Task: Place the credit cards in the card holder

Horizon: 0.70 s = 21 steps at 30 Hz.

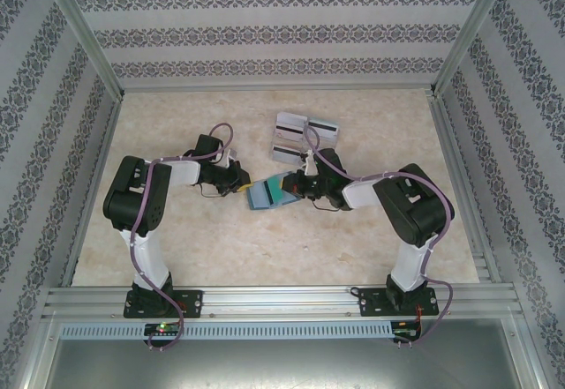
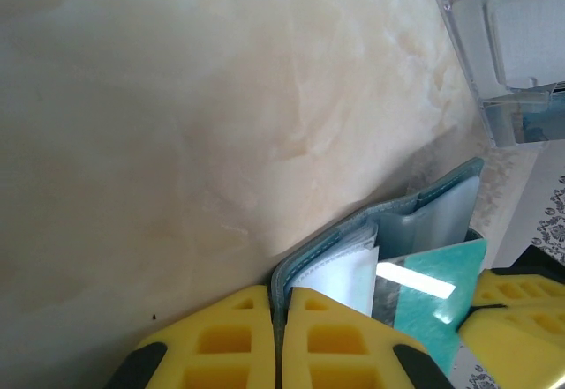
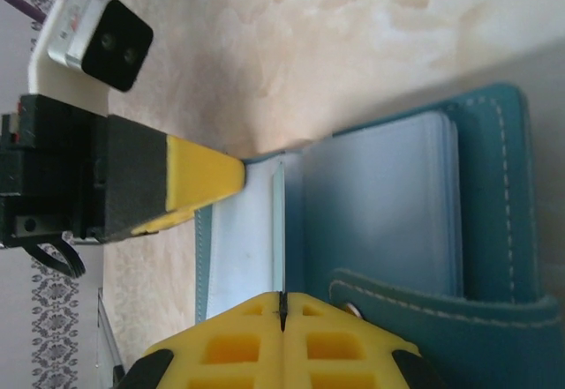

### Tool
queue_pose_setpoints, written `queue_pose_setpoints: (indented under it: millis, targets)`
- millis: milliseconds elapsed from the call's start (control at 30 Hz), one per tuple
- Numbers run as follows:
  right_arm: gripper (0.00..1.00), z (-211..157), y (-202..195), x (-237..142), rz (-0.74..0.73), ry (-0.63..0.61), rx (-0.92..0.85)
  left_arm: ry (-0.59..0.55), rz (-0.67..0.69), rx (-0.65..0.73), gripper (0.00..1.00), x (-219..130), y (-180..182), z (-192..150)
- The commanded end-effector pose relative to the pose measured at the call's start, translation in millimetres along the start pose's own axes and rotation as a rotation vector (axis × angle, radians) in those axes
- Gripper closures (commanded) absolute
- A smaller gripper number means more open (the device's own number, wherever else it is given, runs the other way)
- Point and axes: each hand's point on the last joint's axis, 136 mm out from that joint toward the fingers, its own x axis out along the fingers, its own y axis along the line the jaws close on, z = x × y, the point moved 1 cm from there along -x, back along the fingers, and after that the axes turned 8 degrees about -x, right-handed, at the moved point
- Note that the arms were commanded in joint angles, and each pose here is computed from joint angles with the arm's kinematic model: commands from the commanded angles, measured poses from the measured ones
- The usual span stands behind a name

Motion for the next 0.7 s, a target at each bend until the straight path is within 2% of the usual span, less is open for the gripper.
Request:
queue_pose_setpoints:
  millis: [0,200,667]
  targets:
    - [1.00,-10.3,3.9,-2.0,0.026,0.029,-0.010,-0.035,0.015,0.003,0.96,-4.4,1.8,4.6]
    - [1.00,-13.7,-3.9,3.1,0.014,0.032,0.003,-0.035,0.014,0.000,0.96,-3.5,2.7,3.9]
    - [1.00,10.2,-9.9,13.4,0.024,-0.062,0.016,-0.037,0.015,0.002,0.96,-6.0,2.2,2.5]
